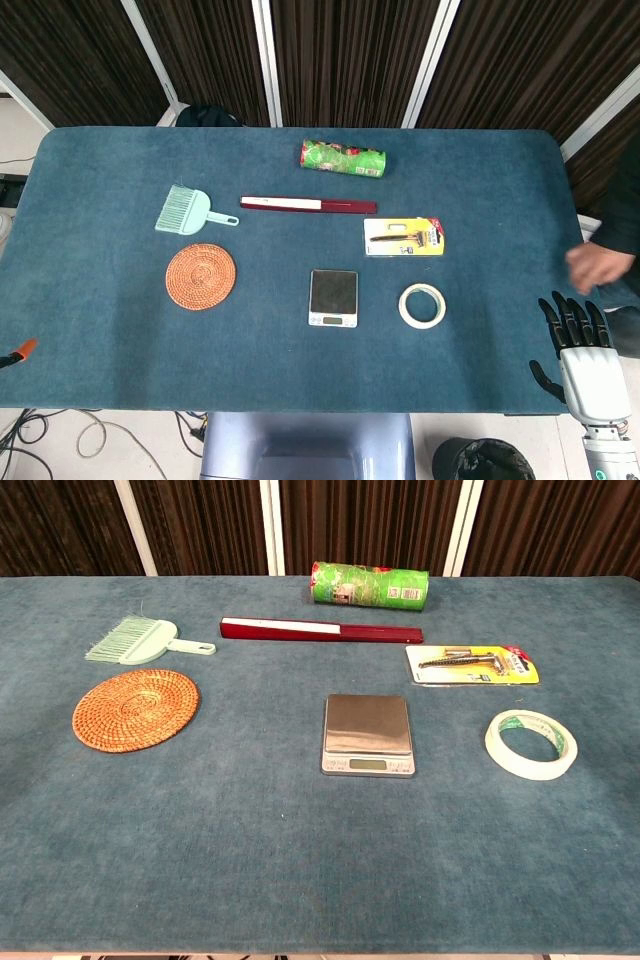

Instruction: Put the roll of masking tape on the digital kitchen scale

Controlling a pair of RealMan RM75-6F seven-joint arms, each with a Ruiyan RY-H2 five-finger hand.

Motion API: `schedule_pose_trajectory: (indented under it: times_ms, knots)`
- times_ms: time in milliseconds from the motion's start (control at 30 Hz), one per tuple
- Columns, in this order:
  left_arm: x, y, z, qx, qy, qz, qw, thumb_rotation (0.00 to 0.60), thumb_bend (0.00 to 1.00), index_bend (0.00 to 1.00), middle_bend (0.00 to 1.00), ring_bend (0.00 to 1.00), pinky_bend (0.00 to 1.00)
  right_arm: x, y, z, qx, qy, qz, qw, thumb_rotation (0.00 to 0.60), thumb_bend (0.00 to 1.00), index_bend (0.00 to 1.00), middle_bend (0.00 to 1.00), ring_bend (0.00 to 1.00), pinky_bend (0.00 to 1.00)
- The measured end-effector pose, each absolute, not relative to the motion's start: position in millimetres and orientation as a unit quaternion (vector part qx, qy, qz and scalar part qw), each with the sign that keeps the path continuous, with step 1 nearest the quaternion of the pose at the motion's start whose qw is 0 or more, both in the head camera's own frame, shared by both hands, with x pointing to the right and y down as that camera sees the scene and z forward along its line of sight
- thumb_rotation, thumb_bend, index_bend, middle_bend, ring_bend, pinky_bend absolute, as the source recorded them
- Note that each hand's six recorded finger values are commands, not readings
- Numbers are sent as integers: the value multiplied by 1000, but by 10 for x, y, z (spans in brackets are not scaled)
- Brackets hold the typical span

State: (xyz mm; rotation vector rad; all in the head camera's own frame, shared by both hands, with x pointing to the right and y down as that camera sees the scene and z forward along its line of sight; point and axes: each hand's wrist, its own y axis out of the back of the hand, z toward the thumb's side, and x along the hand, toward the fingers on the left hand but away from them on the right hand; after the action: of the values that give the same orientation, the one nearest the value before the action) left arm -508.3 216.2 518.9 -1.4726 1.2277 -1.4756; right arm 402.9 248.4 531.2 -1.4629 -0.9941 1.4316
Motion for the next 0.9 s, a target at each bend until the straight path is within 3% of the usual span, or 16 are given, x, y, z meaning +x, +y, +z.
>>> schedule_pose_trajectory:
  times_ms: [767,900]
  knots:
    - [-5086,2164,5181,-568,477,-571,353,600,0,0,0,0,0,4039,2487,5329,-585,-395,574,414,600,329,0,34,67,0]
    - [-5081,2166,5180,-569,476,-570,352,600,0,0,0,0,0,4011,2490,5329,-592,-394,568,414,600,329,0,60,133,47]
